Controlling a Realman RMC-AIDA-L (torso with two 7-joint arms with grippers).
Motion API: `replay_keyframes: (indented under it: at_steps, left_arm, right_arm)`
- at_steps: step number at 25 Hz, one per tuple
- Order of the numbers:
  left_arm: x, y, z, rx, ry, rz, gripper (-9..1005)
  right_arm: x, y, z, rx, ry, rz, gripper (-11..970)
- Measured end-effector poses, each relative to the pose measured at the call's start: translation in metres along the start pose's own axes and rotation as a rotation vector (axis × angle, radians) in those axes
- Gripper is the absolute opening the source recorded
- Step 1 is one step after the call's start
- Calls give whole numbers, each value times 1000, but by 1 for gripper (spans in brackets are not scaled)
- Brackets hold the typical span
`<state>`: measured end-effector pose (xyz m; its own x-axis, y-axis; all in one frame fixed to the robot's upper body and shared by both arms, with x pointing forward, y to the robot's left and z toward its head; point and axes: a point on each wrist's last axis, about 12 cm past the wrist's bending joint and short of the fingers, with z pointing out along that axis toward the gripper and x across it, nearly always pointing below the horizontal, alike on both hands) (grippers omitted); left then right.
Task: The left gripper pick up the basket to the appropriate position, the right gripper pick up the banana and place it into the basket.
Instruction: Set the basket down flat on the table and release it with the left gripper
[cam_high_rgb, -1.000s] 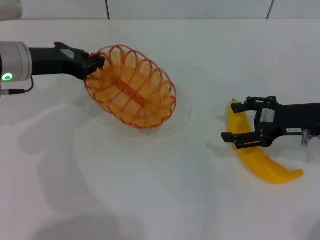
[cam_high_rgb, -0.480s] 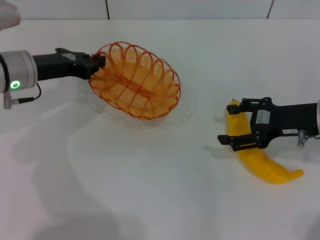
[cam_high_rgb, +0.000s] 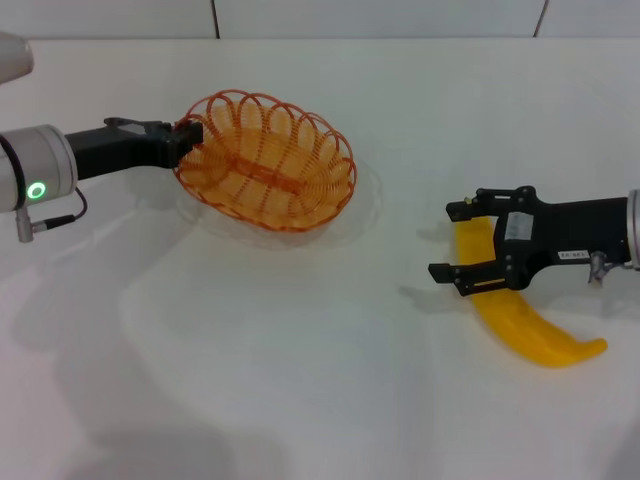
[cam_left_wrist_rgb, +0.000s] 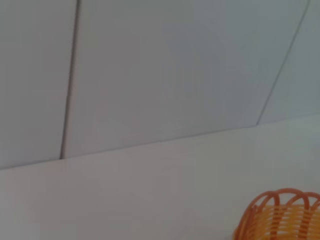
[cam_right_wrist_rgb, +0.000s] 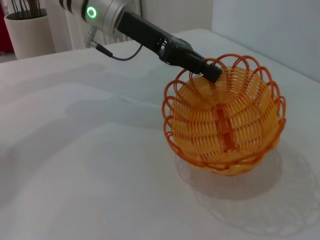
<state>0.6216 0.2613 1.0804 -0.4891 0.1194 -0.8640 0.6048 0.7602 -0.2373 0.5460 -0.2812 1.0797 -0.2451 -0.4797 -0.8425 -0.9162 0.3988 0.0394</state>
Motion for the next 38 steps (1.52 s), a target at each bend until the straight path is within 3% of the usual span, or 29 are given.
replay_keyframes:
  at_steps: [15,37,38]
  left_arm:
    - [26,-1,5,-55,-26,-90,121]
    - [29,-3,6,-53,-20,-81,141]
    - [29,-3,6,-53,-20,-79,181]
  right_arm:
    - [-3,-1,1,-4,-2,-9,890]
    - [-3,-1,3,-9,1,-9,889]
    - [-3,-1,3,-9,1,-9,889]
